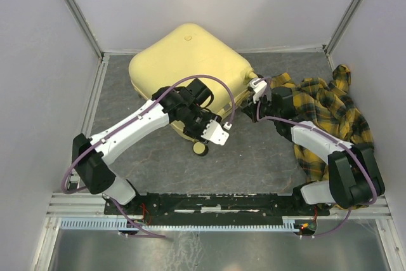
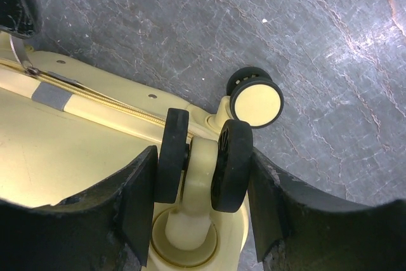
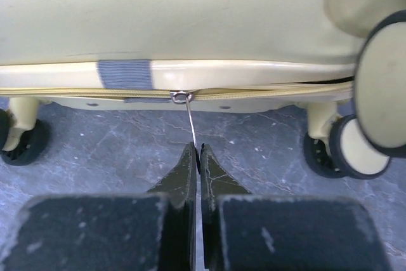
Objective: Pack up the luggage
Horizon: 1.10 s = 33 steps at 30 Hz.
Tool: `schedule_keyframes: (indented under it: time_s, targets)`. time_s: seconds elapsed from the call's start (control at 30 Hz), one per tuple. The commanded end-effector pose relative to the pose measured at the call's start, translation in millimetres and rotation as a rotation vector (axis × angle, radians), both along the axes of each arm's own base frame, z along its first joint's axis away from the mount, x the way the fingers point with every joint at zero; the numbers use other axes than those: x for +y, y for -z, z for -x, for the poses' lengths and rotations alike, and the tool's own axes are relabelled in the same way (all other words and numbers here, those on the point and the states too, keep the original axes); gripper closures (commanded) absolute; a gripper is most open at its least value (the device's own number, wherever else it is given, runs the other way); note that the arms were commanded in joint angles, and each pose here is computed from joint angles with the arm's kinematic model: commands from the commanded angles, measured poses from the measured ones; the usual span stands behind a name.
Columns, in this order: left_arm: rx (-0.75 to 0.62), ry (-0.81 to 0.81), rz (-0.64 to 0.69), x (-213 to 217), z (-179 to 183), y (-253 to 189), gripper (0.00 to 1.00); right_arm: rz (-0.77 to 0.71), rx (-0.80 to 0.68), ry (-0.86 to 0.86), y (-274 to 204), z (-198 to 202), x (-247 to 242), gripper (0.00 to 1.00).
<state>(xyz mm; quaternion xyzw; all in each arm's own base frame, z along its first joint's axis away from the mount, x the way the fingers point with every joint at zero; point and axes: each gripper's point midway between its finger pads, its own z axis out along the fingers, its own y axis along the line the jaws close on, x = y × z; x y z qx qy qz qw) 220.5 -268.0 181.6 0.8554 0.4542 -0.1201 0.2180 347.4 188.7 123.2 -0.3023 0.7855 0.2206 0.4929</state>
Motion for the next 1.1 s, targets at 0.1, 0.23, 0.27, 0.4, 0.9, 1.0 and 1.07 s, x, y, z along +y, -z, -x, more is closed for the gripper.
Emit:
schedule_keyframes:
  time_s: [0.1,0.23,0.27,0.4,0.9,1.0,1.07]
  targets:
    - [0.167,-0.026,-0.231,78,63,17,0.64,0.137,-0.081,0.225,-9,-39,-86,0.98]
    - [0.163,-0.035,-0.220,76,62,16,0.64,0.148,-0.098,0.243,-11,-50,-102,0.98]
    - [0.166,-0.038,-0.216,74,61,15,0.64,0.149,-0.099,0.257,-11,-54,-107,0.98]
    - [0.169,-0.034,-0.217,72,60,16,0.64,0.148,-0.116,0.312,-13,-74,-130,0.98]
    - [0.222,0.036,-0.264,80,72,27,0.66,-0.016,-0.167,0.271,-34,-142,-156,0.98]
    - [0.232,0.048,-0.279,83,74,30,0.66,-0.062,-0.168,0.250,-45,-156,-150,0.98]
    - [0.244,0.054,-0.288,85,77,31,0.66,-0.071,-0.178,0.236,-51,-164,-145,0.98]
